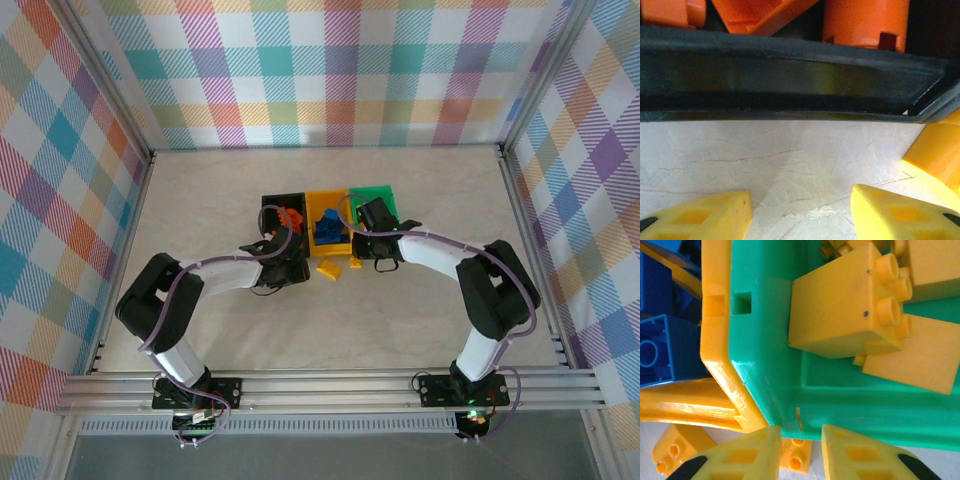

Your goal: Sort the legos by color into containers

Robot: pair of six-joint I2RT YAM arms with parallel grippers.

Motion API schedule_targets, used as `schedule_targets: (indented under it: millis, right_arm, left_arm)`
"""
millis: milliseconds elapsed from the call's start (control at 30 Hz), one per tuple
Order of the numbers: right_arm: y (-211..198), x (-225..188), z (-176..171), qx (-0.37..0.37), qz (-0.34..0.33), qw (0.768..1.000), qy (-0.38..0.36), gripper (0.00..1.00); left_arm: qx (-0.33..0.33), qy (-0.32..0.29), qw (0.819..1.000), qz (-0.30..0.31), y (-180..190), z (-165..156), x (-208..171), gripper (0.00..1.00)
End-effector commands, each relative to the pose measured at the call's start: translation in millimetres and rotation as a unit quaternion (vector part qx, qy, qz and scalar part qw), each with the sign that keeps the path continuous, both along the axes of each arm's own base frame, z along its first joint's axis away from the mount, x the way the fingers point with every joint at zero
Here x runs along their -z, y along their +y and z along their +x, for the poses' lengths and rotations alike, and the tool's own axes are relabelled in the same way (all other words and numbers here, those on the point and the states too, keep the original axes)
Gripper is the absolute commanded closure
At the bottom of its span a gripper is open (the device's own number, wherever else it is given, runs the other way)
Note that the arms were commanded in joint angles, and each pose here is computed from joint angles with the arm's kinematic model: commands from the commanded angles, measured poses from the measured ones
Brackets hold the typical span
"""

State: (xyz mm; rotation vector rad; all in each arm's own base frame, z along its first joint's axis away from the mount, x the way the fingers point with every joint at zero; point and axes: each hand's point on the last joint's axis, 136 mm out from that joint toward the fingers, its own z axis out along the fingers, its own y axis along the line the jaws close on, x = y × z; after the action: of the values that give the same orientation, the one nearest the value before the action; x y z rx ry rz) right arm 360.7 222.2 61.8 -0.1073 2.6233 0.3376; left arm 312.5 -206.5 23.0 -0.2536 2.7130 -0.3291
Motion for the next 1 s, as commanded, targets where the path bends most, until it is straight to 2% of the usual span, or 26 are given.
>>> schedule_targets:
  millis: [0, 133, 300, 400, 533, 700, 800, 967]
  right_arm:
    - [6.9, -9.3, 11.0, -0.012, 0.009, 1.0, -0.017, 0.71]
    - [10.4, -18.4, 2.5, -0.026, 0.032, 0.999, -0.031, 0.65]
    - [27.9, -33.9, -21.8, -0.073, 0.071, 0.993, -0.053, 0.43]
    - [45.0, -32.9, -35.1, -0.109, 0.084, 0.989, -0.055, 0.37]
    - [66.9, -21.3, -44.6, -0.149, 0.084, 0.984, -0.042, 0.35]
    - [76.8, -8.6, -43.7, -0.166, 0.062, 0.984, -0.034, 0.35]
    - [80.7, -1.3, -45.0, -0.177, 0.047, 0.983, -0.03, 0.35]
    - [83.3, 10.0, -42.4, -0.188, 0.026, 0.981, -0.032, 0.31]
  left_arm:
    - [-0.008, -0.058, 0.998, 0.007, 2.3, 43.7, -0.8, 0.43]
    - [-0.002, -0.066, 0.998, 0.016, 4.5, 50.0, -5.9, 0.41]
    - [0.006, -0.071, 0.997, 0.03, 11.8, 50.8, -13.0, 0.37]
    - [-0.002, -0.07, 0.997, 0.034, 22.9, 50.5, -13.7, 0.36]
    - [-0.014, -0.068, 0.997, 0.042, 36.6, 50.7, -14.0, 0.36]
    - [-0.015, -0.069, 0.997, 0.036, 38.7, 51.6, -19.8, 0.35]
    - [-0.011, -0.07, 0.998, -0.002, 28.4, 43.4, -29.5, 0.35]
    - [-0.01, -0.101, 0.993, -0.066, 18.6, 13.3, -61.3, 0.28]
